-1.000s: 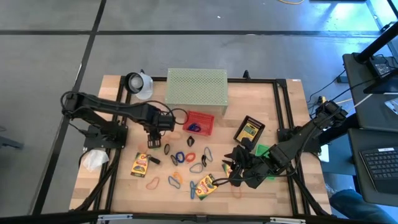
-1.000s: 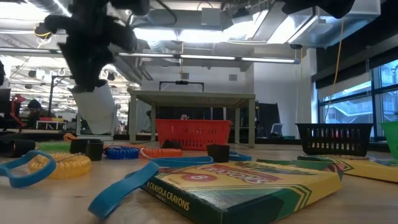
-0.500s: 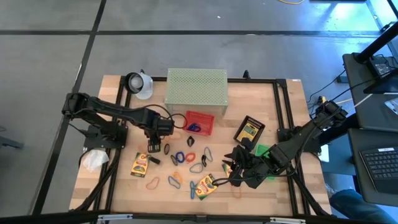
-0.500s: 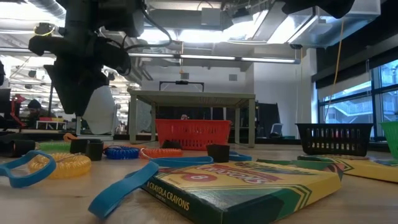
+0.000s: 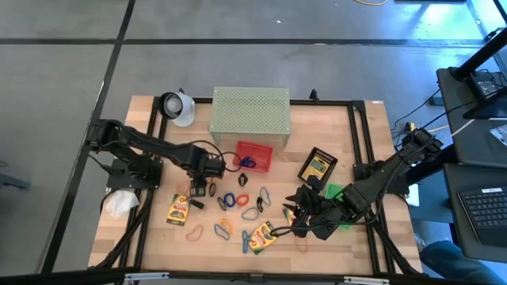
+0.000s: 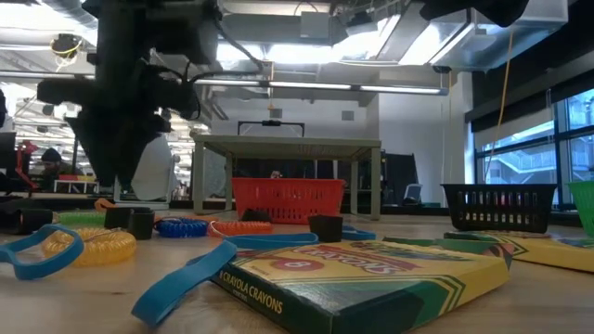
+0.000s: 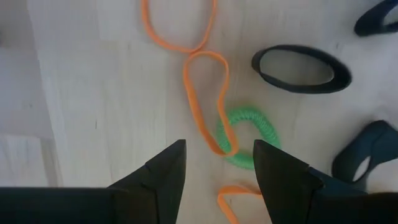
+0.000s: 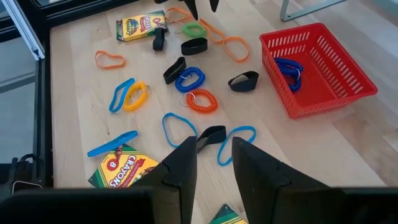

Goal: Pick & Place Office Desk Supplies
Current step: Put the orange rubber band into the green bin

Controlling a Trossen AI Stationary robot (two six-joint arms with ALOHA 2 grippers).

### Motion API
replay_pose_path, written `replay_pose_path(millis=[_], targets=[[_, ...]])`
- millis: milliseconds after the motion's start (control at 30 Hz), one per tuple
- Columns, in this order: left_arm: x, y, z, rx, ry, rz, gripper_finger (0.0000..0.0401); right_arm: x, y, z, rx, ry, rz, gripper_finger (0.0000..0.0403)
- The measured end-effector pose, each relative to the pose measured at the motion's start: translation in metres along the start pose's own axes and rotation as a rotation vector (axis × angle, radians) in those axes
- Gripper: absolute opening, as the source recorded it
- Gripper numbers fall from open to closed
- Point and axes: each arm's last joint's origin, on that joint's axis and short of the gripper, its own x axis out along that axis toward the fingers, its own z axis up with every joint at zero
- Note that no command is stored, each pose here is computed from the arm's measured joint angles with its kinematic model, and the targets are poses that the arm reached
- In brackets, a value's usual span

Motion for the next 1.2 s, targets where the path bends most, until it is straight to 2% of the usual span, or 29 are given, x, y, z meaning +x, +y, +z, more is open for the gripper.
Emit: replay_pose_path(millis=[367,533,1200], targets=[[0.0092,-0.0021,0.0024,0.027,0.041,0.012,0.0180,0.0000,0.0000,0.0000,-0.016,0.000,0.000,0.0103],[0.0091,-0.0037,0.0021,0.026,0.050,-0.045,0.0180,0.0000,0.0000,0.0000,-0.016,0.000,0.000,0.0103],[0.0093,-0.0031,0.0026,0.018,0.043,-0.022,0.0180,0.0000,0.0001,0.0000,-0.017,0.000,0.001,0.0103]])
